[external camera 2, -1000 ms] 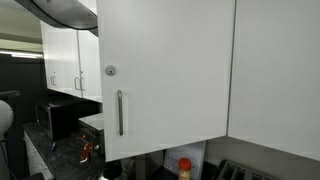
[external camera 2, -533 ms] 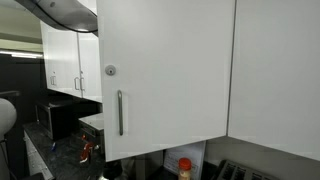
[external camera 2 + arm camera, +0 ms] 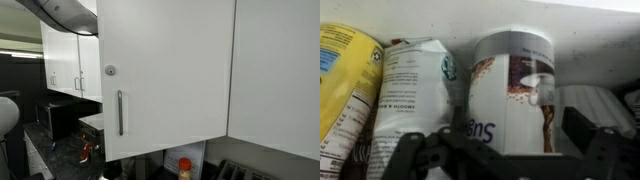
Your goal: Open the right door on the third upper cabinet from the left, remove the container of sugar from the cabinet and place it on top of the coffeemaker
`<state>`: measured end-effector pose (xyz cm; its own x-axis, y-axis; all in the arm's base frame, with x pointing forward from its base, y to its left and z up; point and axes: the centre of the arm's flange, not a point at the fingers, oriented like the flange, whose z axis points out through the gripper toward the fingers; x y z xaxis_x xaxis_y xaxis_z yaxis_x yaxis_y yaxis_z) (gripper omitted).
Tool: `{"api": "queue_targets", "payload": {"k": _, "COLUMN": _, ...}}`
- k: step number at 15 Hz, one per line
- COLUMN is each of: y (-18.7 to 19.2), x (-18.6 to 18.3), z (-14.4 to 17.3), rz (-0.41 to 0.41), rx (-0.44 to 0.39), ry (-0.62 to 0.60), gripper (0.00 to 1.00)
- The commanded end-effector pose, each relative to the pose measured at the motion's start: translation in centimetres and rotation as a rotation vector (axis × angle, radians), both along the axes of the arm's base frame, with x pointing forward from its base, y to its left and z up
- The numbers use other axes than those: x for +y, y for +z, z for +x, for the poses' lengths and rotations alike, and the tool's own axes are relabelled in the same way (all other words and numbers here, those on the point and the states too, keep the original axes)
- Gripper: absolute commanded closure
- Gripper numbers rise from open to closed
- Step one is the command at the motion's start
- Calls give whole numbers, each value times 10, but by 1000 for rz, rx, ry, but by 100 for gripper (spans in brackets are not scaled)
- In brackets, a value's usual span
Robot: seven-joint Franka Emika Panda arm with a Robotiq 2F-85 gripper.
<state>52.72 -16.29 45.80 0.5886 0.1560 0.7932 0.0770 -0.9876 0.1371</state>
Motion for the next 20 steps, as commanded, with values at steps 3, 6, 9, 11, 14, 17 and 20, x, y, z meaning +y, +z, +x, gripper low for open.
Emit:
{"api": "queue_targets", "payload": {"k": 3, "y": -20, "x": -7, "z": 21, "rz": 0, "rx": -35, "ry": 1, "gripper": 0}}
{"api": "queue_targets", "payload": {"k": 6, "y": -24, "x": -7, "z": 22, "rz": 8, "rx": -36, "ry": 4, "gripper": 28}}
{"api": "queue_targets", "payload": {"k": 9, "y": -25, "x": -8, "z": 23, "rz": 9, "rx": -46, "ry": 2, "gripper": 45}}
{"api": "queue_targets", "payload": {"k": 11, "y": -24, "x": -9, "z": 24, "rz": 5, "rx": -53, "ry": 5, "gripper": 49}}
{"api": "queue_targets", "payload": {"k": 14, "y": -21, "x": -9, "z": 24, "rz": -10, "rx": -56, "ry": 4, "gripper": 54}}
{"api": "queue_targets", "payload": {"k": 17, "y": -13, "x": -8, "z": 13, "rz": -30, "rx": -45, "ry": 5, "gripper": 58}}
{"api": "queue_targets", "payload": {"k": 20, "y": -8, "x": -6, "z": -3, "rz": -27, "rx": -34, "ry": -2, "gripper": 59}}
